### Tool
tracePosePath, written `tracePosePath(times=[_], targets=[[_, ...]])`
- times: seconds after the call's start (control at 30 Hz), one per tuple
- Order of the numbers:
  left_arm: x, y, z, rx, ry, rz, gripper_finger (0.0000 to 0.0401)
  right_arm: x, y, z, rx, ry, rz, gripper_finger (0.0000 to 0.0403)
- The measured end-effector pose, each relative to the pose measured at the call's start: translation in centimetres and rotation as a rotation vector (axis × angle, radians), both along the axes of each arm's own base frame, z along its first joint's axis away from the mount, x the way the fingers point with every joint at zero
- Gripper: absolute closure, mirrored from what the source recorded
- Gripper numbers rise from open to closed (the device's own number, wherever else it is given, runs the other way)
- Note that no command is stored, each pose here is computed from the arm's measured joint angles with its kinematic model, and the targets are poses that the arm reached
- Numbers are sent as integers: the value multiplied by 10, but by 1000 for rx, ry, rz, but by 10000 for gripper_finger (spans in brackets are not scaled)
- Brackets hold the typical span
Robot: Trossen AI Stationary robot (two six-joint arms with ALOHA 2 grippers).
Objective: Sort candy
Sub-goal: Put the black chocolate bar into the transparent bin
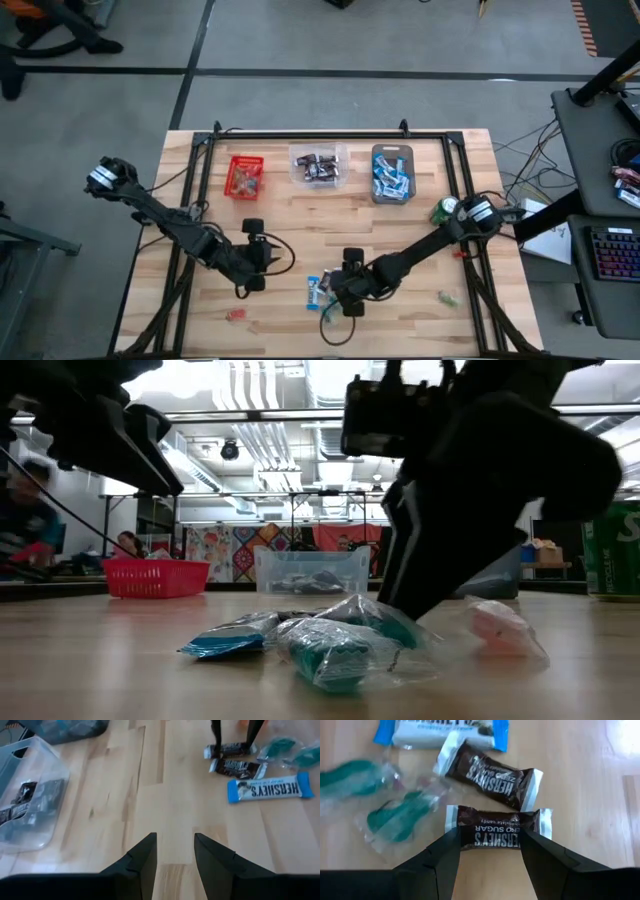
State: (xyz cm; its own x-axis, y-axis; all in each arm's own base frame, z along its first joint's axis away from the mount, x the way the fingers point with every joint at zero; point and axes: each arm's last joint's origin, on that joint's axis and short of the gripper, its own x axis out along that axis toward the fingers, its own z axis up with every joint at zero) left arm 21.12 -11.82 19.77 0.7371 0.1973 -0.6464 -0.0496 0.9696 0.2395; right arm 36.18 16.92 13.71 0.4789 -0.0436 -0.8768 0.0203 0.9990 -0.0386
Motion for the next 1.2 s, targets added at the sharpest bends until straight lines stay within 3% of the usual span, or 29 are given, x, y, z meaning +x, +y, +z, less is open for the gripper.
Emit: tracePosePath(times=[0.23, 0.6, 0.83, 1.2], targets=[[6, -4, -7, 1, -8, 5, 288, 8, -12, -7, 55, 20, -52, 227], [7, -4, -6, -18, -23, 26, 288, 10, -18, -8, 44, 28, -39, 383], [8, -9, 0, -68, -56, 39, 288, 8, -19, 2, 0, 4, 13, 394], [3, -35, 19, -129, -107, -39, 288, 9, -36, 46, -99, -131, 63, 395]])
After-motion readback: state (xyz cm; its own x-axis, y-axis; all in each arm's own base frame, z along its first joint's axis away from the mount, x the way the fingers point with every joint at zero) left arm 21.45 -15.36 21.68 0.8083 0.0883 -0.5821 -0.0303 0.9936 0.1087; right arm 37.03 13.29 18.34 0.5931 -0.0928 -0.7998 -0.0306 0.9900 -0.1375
